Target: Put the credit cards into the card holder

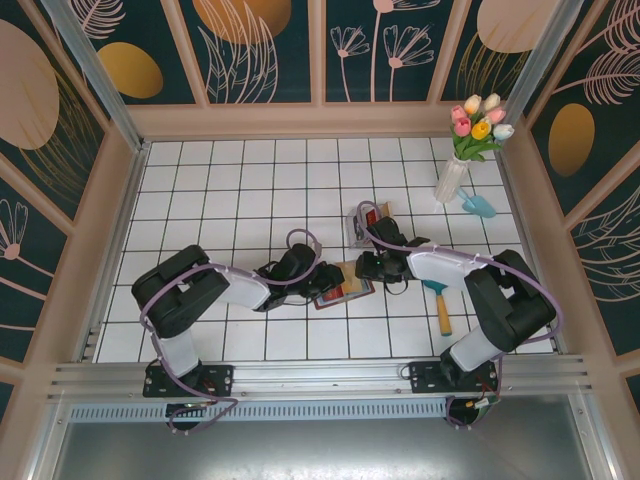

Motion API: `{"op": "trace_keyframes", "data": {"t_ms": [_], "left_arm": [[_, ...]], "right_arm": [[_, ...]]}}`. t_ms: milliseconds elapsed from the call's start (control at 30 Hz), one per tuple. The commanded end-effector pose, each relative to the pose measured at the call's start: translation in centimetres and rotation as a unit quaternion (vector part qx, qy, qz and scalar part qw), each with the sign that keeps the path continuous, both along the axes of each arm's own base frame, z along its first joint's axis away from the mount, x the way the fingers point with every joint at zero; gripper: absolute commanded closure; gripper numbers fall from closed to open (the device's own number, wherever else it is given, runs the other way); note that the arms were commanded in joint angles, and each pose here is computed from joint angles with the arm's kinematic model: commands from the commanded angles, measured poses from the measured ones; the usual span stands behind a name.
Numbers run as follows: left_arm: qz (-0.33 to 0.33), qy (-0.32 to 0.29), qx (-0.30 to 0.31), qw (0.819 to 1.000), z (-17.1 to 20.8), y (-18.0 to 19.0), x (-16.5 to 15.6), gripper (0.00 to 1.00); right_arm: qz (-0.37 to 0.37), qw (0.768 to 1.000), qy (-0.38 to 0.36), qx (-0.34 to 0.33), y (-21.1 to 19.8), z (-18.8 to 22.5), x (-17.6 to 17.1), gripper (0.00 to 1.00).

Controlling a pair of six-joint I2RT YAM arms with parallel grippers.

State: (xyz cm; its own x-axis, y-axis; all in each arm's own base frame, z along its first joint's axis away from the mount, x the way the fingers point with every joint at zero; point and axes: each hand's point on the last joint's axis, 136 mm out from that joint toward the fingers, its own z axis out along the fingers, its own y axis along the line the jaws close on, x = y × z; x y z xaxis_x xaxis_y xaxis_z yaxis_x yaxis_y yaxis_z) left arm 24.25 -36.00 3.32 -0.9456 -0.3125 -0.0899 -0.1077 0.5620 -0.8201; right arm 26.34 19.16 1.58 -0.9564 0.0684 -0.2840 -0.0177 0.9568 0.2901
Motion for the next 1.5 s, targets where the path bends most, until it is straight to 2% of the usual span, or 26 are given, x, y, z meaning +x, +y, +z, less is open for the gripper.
{"op": "trace_keyframes", "data": {"t_ms": [0, 100, 233, 333, 567, 767, 1000, 1200, 1333, 1467], "left_arm": [[0.004, 0.002, 0.038, 0.999, -0.7, 1.3, -0.5, 0.76], [0.000, -0.003, 0.037, 0.999, -0.4, 1.2, -0.6, 0.79], [-0.011, 0.002, 0.027, 1.000, -0.7, 0.5, -0.6, 0.91], [-0.011, 0.012, 0.022, 1.000, -1.1, 0.3, -0.7, 0.94], [-0.008, 0.023, 0.030, 0.999, -1.9, -0.1, -0.4, 0.93], [0.005, 0.027, 0.062, 0.998, -2.6, 0.9, -0.4, 0.89], [-0.020, 0.020, 0.037, 0.999, -1.9, -0.8, -0.2, 0.88], [0.009, 0.025, 0.096, 0.995, -3.2, 2.0, -0.6, 0.87], [0.027, 0.022, 0.136, 0.990, -3.6, 4.3, -1.0, 0.86], [0.017, 0.005, 0.133, 0.991, -2.7, 4.1, -0.8, 0.83]], "right_arm": [[0.000, 0.999, 0.046, -0.024, -1.3, -2.9, -2.1, 0.53], [0.000, 0.999, 0.046, -0.024, -1.3, -3.0, -2.1, 0.53], [0.003, 0.999, 0.048, -0.018, -1.0, -2.9, -2.2, 0.54], [0.005, 0.999, 0.052, -0.013, -0.8, -3.1, -2.3, 0.55], [0.005, 0.998, 0.061, -0.003, -0.6, -3.2, -2.9, 0.57], [-0.004, 0.998, 0.059, 0.003, -0.8, -3.0, -3.1, 0.57], [-0.005, 0.998, 0.060, 0.005, -0.8, -3.1, -3.2, 0.58], [-0.027, 0.998, 0.026, -0.054, -2.6, -2.0, -1.5, 0.54], [-0.021, 0.998, 0.008, -0.050, -2.3, -0.7, -0.6, 0.54], [-0.020, 0.999, 0.005, -0.049, -2.1, -0.6, -0.2, 0.54]]}}
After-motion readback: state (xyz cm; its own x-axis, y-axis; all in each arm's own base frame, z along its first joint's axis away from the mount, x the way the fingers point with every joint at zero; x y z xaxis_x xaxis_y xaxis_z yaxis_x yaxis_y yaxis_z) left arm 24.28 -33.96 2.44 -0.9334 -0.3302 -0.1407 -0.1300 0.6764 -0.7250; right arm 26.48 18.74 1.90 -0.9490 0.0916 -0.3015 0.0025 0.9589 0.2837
